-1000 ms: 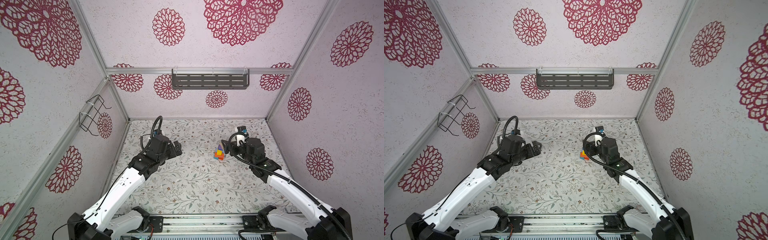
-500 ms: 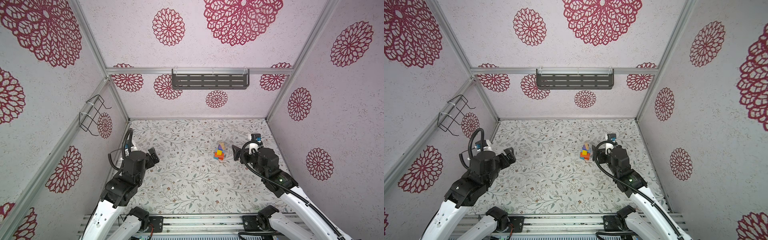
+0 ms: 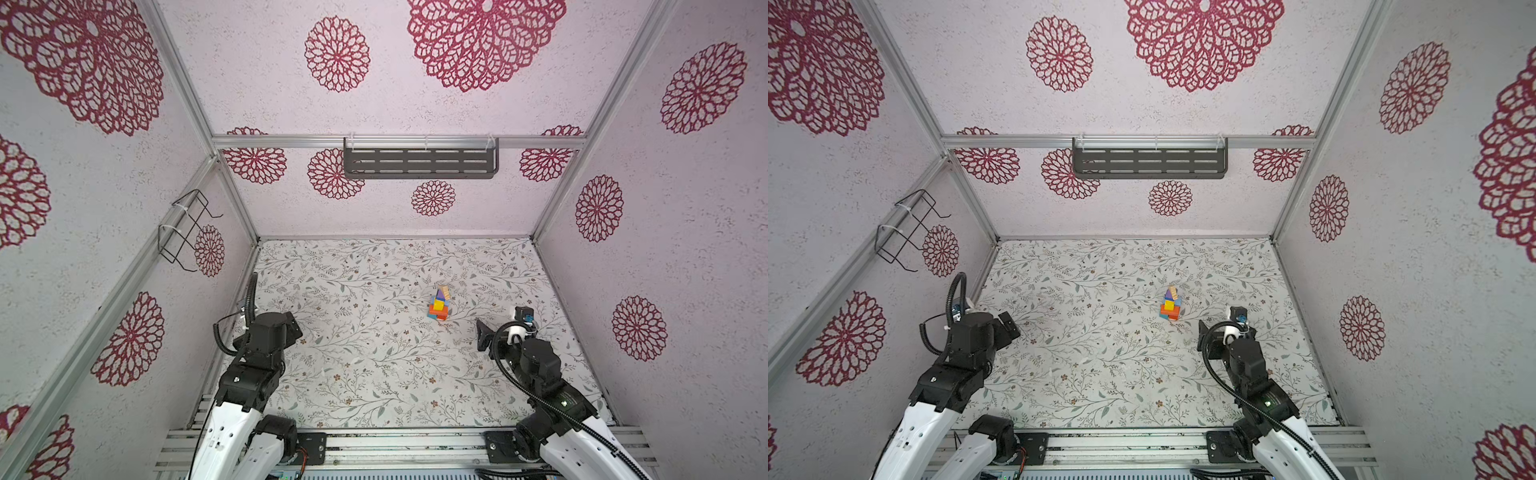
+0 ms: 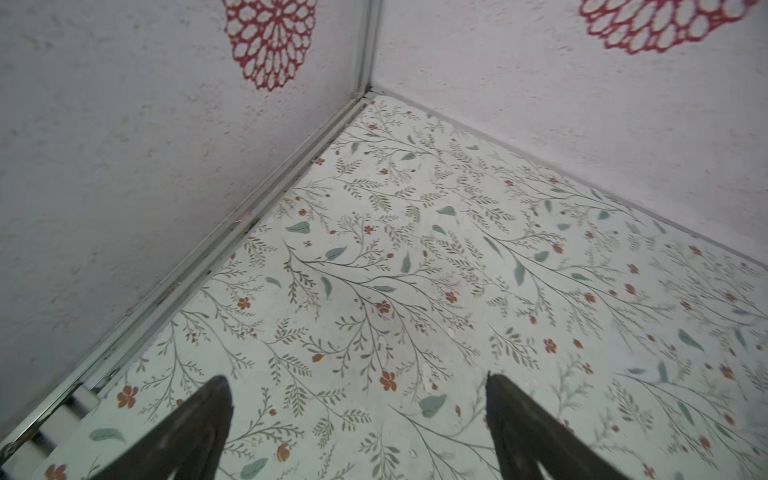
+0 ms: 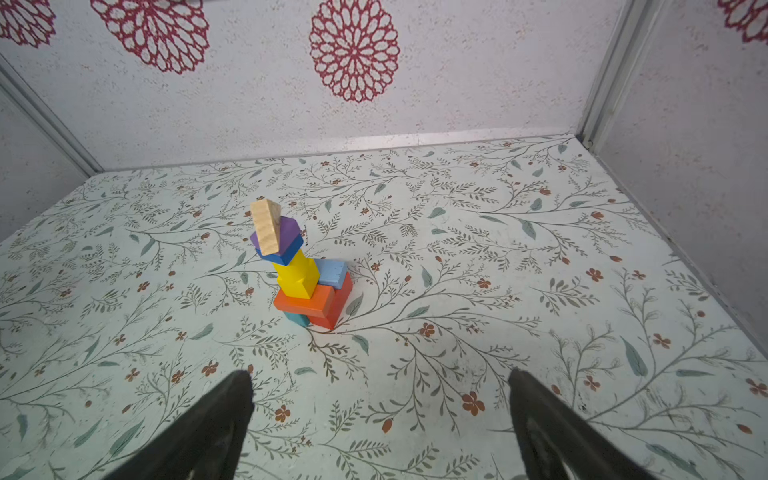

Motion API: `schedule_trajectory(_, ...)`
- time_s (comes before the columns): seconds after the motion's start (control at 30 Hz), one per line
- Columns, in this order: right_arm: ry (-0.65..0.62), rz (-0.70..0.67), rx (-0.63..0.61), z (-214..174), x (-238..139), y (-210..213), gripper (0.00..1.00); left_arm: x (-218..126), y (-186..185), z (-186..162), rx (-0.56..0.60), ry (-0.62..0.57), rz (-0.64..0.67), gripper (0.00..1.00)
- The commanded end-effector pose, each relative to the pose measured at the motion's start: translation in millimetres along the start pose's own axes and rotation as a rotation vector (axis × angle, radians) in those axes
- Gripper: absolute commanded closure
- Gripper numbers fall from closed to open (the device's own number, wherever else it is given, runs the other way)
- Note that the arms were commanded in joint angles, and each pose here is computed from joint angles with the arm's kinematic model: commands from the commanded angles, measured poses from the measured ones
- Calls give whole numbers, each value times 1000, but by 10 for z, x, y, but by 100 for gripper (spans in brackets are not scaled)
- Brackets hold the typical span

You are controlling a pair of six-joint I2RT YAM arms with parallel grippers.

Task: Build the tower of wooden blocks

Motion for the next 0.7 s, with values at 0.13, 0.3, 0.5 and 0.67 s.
schedule_trajectory(0.13, -210, -96, 63, 35, 63, -87, 1, 632, -20, 2, 0, -60, 11, 3)
schedule_trajectory(0.3, -188, -164, 34, -83, 268, -89, 1, 1076, 66, 4, 23, -19, 96, 3)
schedule_trajectory(0.5, -195, -340, -45, -57, 353, -269, 1, 1248, 128, 86, 65, -165, 115, 3)
schedule_trajectory(0.67, -192, -429, -25, -45, 447, -452, 1, 1487, 88, 51, 61, -133, 40, 3)
Point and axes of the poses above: each gripper's point midway between its finger pads, its own x axis out along the fingers, its own y axis along the line the jaws close on, z = x × y, the point moved 6 cm from there along -x, back along the fingers, and after that the axes turned 15 degrees about -x, right-handed, at the moved point
